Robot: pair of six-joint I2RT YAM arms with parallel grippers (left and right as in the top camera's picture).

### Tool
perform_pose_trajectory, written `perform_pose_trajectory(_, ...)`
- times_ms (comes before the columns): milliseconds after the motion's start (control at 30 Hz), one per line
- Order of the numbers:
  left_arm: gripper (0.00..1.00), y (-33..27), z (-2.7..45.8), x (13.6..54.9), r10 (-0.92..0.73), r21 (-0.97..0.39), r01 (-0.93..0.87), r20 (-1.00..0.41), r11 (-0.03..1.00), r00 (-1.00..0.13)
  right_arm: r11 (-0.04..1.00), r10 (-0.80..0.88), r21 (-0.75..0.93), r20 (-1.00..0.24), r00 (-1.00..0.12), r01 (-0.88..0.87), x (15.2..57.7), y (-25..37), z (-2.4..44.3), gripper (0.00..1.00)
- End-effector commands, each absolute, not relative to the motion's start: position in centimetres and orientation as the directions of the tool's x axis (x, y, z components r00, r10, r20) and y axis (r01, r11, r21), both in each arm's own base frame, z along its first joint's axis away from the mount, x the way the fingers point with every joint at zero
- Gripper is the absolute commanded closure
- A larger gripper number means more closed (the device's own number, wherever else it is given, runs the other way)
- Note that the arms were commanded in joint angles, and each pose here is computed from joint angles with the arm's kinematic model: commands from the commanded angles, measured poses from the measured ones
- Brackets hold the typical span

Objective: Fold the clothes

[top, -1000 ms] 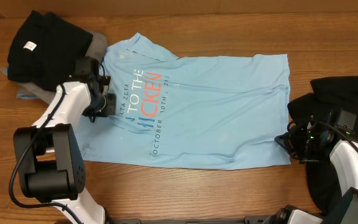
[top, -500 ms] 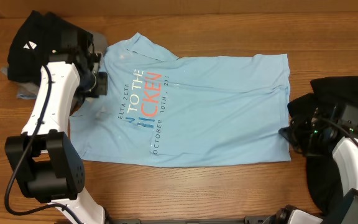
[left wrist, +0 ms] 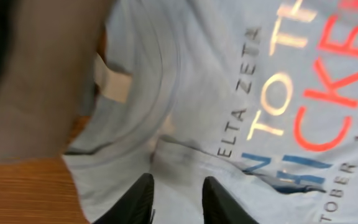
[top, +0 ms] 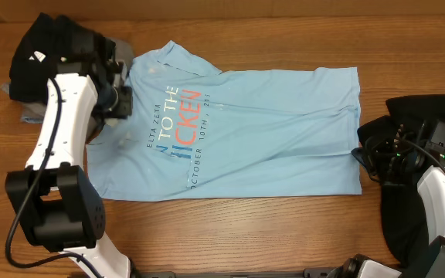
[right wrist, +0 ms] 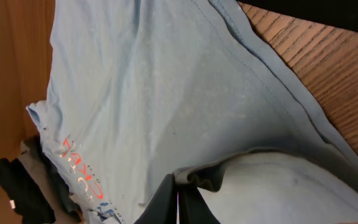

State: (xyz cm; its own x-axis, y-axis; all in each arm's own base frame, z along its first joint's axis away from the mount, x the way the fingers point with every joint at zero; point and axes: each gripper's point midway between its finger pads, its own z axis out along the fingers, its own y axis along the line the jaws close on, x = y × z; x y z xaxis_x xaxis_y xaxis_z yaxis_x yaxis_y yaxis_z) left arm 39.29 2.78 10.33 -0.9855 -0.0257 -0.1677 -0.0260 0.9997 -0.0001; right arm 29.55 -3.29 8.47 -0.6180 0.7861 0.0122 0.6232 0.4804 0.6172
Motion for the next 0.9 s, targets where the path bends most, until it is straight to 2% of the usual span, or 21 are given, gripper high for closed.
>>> perform_pose_trajectory(0,0.68,2.6,6.4,36.5,-0.064,-0.017,-0.063,-0.069,0.998,-0.996,0.482,0.790,0.629,-0.011,-0.613,0.610,30.1,-3.6,9.5,0.96)
perform_pose_trajectory(133,0.54,2.6,3.5,35.2,-0.064,-0.015,-0.064,-0.048,0.998,-0.997,0.480,0.790,0.627,-0.006,-0.613,0.613,30.0,-3.5,9.4,0.96)
perform_pose_trajectory(533,0.53,2.4,0.9,34.9,-0.055,-0.018,-0.054,-0.080,0.998,-0.995,0.480,0.790,0.627,-0.006,-0.613,0.613,30.0,-3.5,9.4,0.96)
perform_pose_trajectory(767,0.59,2.4,0.5,34.2,-0.056,-0.015,-0.055,-0.057,0.998,-0.997,0.480,0.791,0.628,-0.006,-0.612,0.613,30.0,-3.5,9.4,0.96)
perform_pose_trajectory(833,0.64,2.4,0.5,34.2,-0.055,-0.014,-0.054,-0.058,0.998,-0.997,0.480,0.790,0.628,-0.006,-0.613,0.613,30.0,-3.5,9.4,0.96)
perform_pose_trajectory(867,0.72,2.4,0.5,34.2,-0.055,-0.014,-0.054,-0.060,0.998,-0.997,0.480,0.790,0.627,-0.005,-0.613,0.613,30.0,-3.5,9.4,0.96)
